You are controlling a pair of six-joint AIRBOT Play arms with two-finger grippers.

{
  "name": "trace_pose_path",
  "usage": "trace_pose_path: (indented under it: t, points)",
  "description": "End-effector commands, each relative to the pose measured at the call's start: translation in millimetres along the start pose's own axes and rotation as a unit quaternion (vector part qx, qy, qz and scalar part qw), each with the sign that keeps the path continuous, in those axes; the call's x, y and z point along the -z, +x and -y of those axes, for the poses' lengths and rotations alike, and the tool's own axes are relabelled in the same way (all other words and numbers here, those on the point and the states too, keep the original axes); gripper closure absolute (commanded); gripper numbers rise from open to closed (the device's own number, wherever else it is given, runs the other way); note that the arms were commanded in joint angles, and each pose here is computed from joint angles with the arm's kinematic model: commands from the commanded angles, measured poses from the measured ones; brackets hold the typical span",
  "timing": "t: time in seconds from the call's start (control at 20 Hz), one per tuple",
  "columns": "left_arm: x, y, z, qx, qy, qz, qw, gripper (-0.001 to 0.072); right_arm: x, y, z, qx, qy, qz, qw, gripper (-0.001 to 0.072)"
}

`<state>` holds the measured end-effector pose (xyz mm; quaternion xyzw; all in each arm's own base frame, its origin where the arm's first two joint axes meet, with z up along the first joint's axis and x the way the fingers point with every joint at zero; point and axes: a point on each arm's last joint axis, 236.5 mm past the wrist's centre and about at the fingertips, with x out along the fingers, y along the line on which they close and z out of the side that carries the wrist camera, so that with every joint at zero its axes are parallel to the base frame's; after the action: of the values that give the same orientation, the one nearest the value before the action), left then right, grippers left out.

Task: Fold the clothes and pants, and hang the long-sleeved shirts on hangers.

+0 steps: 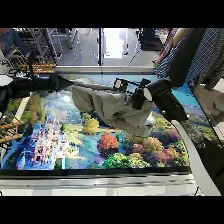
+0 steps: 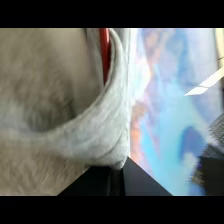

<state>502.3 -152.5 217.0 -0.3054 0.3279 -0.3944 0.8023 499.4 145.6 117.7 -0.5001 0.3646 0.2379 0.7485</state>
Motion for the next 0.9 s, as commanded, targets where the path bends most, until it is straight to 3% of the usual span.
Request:
trace_pose_path:
  t: [0.0,0.05,0.1,0.15,0.4,0.65,0.75,0.85]
  points:
    - [17.9,-3.1,52.4,0.108,0.036,-0.033,0.993,0.0688,-17.0,17.0,3.4,0.009,0.136,0.029,0.99,0.0691]
    - [26.4,-1.4,53.0,0.109,0.054,-0.049,0.991,0.0593,-23.2,11.8,8.1,0.013,0.167,0.044,0.985,0.0691]
    - [33.6,1.7,48.9,0.099,0.066,-0.062,0.991,0.0302,-28.6,3.9,10.1,0.008,0.19,0.057,0.98,0.0691]
    - [36.9,3.6,43.0,0.086,0.071,-0.069,0.991,0.0126,-32.3,-5.3,10.9,0.001,0.206,0.065,0.976,0.0691]
    - [39.1,1.5,48.0,0.086,0.073,-0.074,0.991,0.012,-34.4,-84.0,19.7,-0.037,0.289,0.091,0.952,0.0691]
    - [36.4,-2.4,60.6,0.085,0.071,-0.067,0.992,0.0121,-27.1,-190.1,17.9,-0.118,0.386,0.169,0.899,0.069]
    - [38.1,-1.5,66.4,0.088,0.075,-0.069,0.991,0.0121,-9.4,-217.5,33.8,-0.111,0.443,0.189,0.869,0.069]
    - [39.1,-1.4,67.8,0.09,0.076,-0.071,0.991,0.0121,20.5,-234.3,69.0,-0.07,0.532,0.206,0.818,0.069]
